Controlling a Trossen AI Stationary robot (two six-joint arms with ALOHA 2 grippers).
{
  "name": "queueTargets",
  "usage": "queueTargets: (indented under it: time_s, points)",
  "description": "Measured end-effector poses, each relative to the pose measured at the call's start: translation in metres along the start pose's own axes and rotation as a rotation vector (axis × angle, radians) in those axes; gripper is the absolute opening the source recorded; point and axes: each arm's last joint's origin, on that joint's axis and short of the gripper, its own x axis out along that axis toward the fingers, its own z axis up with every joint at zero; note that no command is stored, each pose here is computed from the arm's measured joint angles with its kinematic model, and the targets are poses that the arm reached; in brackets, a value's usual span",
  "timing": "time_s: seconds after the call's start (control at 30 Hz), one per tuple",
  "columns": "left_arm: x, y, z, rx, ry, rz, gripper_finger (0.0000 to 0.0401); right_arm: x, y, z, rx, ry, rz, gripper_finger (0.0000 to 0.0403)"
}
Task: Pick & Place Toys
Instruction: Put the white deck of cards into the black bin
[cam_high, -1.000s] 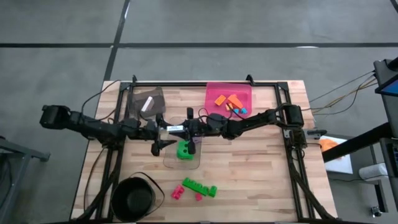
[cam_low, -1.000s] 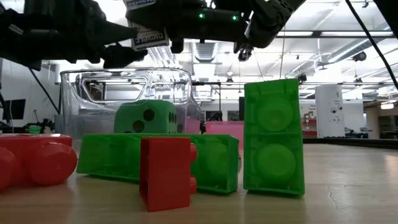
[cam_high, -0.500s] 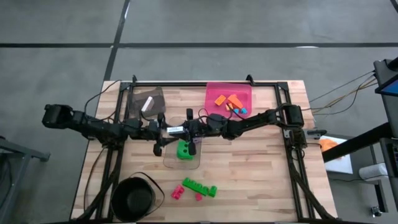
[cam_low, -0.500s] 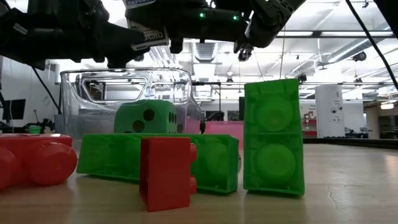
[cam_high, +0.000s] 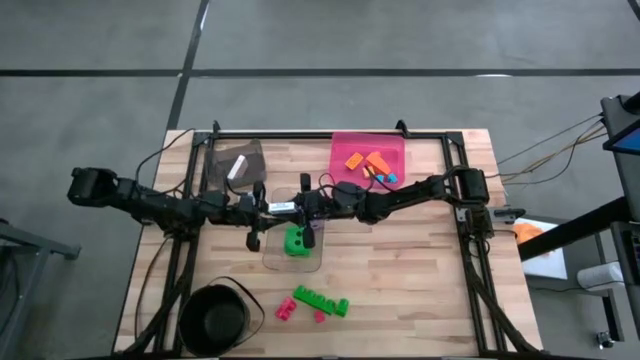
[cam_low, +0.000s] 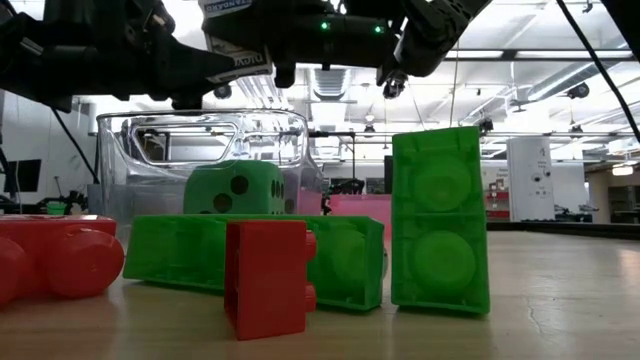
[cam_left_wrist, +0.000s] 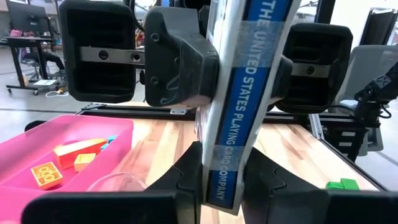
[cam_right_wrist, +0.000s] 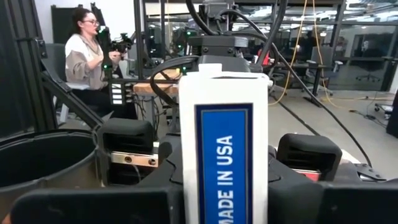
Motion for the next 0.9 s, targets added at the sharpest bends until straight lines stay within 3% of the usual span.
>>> queueTargets:
  time_s: [0.17,0.5,0.63,0.9]
  points:
    - [0.0,0.0,-0.001,0.0,0.012,-0.004,0.0063,0.0,0.0,-0.001,0.002,0.01,0.001,0.0084]
    - [0.0,0.0,-0.003,0.0,0.031,-0.002,0.0063,-0.001,0.001,0.001,-0.006,0.018,0.008,0.0261]
    - [-0.001,0.0,-0.004,0.004,0.034,-0.006,0.0063,-0.004,0.002,0.01,-0.03,-0.004,0.009,0.0311]
    - [-0.003,0.0,-0.008,0.007,0.052,-0.009,0.0063,-0.019,0.003,0.016,-0.058,0.066,0.007,0.0335]
